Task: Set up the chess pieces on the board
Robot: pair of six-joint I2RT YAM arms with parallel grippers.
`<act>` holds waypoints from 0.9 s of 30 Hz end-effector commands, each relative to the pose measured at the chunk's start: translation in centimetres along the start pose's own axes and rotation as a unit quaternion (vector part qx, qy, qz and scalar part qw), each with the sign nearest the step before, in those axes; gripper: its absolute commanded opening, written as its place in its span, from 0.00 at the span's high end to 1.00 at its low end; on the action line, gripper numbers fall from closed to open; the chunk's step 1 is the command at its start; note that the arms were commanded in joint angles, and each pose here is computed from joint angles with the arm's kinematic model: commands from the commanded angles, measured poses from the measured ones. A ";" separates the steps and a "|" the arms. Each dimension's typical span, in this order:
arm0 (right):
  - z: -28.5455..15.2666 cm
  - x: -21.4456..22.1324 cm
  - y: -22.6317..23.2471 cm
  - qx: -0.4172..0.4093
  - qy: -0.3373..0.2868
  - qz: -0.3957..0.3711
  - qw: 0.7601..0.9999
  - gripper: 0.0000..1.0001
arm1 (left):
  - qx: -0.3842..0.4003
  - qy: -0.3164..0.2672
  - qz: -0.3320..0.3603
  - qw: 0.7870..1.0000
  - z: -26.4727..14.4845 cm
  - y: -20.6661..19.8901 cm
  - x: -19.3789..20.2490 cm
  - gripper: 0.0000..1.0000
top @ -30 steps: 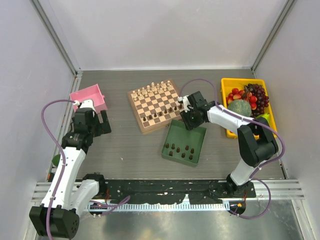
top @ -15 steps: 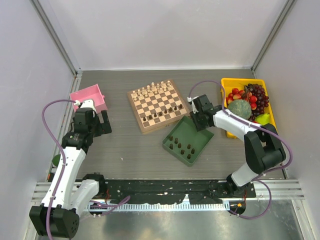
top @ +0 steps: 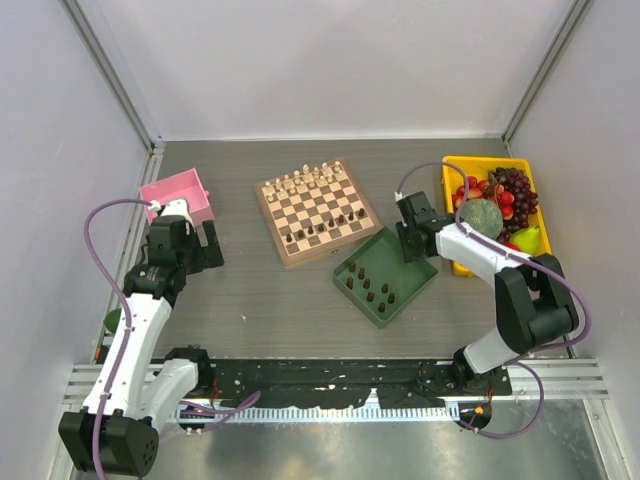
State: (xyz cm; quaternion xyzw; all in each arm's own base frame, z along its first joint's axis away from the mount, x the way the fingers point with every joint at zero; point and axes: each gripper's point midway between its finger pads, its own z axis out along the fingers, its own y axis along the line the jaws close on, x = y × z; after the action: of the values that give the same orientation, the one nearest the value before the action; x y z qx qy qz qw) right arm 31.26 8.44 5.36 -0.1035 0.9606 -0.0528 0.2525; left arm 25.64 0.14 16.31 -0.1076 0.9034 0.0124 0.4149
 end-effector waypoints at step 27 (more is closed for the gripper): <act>-6.6 1.5 8.6 -0.168 -0.008 0.033 0.985 0.46 | 0.005 -0.020 -0.002 1.000 -0.5 -0.3 -1.8 0.01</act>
State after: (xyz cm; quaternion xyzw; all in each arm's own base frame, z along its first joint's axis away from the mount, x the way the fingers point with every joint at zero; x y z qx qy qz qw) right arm 27.14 15.81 11.27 -0.0951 0.9447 0.1343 0.2837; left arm 25.65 0.13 16.20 -0.1075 0.9043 0.0127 0.4129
